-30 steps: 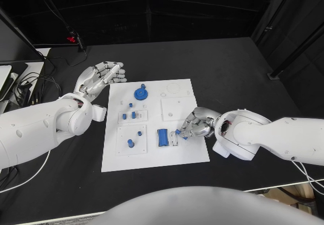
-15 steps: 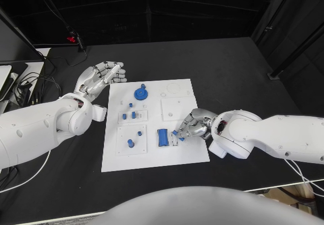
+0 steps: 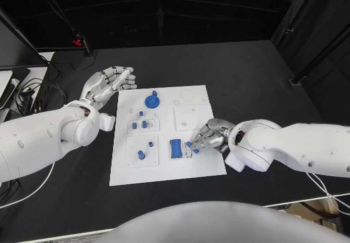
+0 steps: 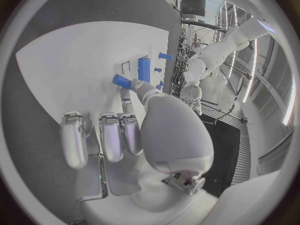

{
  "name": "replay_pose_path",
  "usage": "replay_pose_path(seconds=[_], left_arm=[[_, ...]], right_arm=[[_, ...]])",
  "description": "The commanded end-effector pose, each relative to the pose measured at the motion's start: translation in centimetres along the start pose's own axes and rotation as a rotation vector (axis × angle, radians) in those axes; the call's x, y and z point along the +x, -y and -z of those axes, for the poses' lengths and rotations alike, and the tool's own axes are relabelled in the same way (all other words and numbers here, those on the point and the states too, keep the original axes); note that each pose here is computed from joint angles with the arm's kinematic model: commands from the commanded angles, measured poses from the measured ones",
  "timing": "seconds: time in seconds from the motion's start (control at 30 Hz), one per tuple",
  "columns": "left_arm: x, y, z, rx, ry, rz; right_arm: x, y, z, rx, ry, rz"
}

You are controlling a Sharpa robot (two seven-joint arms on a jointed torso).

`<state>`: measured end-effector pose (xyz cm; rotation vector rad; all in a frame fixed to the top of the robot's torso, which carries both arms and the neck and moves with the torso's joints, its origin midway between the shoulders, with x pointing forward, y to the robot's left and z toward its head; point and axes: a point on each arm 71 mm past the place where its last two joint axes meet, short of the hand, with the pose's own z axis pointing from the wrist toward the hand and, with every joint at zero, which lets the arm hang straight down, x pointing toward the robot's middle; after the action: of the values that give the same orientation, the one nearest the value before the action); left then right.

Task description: Assemble the parts on the task board

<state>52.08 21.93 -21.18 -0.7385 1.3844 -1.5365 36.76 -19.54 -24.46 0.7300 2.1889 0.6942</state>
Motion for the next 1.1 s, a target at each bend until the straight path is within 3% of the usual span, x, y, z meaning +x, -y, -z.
replay_pose_path(seconds=[0.03, 1.1], left_arm=[[0.06, 0.13, -0.07, 0.008, -0.006, 0.007], [0.03, 0.13, -0.04, 0.007, -0.005, 0.007]], right_arm=[[0.10, 0.09, 0.03, 0.025, -0.013, -0.031], [0.32, 0.29, -0.15, 0.071, -0.028, -0.106]])
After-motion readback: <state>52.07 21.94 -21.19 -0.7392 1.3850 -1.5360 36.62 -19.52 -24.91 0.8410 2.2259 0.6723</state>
